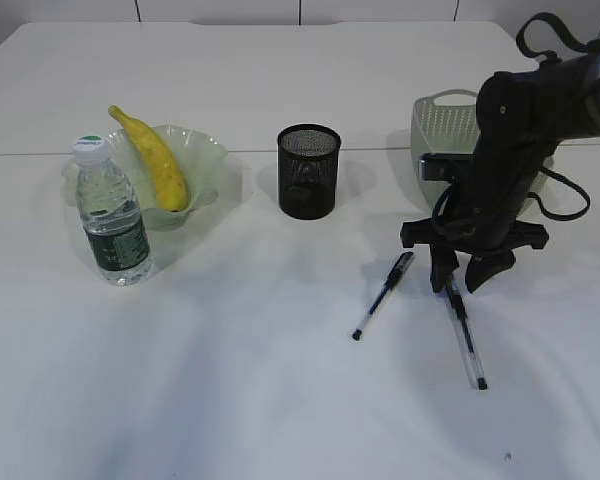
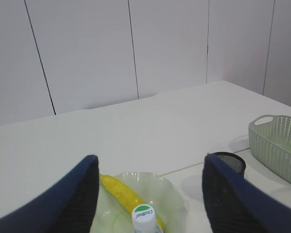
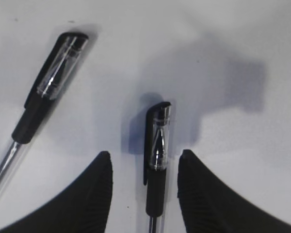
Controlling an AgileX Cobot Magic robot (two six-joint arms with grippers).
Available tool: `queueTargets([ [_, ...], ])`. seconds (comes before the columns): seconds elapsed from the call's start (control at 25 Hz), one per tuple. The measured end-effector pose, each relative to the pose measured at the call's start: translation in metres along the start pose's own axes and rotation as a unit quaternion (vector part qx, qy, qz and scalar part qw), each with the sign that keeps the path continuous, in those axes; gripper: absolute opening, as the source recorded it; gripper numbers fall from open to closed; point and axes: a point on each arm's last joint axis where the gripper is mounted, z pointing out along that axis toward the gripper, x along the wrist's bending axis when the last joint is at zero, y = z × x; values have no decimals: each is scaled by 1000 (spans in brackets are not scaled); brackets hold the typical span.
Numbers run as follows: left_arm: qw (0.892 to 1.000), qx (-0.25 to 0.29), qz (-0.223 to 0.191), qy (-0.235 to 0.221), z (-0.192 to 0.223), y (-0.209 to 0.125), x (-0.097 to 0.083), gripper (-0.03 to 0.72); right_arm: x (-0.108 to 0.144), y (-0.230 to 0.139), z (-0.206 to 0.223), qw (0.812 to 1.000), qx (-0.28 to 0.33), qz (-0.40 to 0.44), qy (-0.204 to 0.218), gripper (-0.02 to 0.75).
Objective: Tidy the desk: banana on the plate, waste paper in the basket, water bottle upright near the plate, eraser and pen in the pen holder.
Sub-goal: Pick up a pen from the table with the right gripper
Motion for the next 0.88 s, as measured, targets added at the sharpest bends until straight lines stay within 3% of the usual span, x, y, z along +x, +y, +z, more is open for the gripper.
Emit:
queueTargets([
  [0.88,1000,3,0,-6,0,-1,-1,475,-2,0,7,1000,9,-8,-10,333],
])
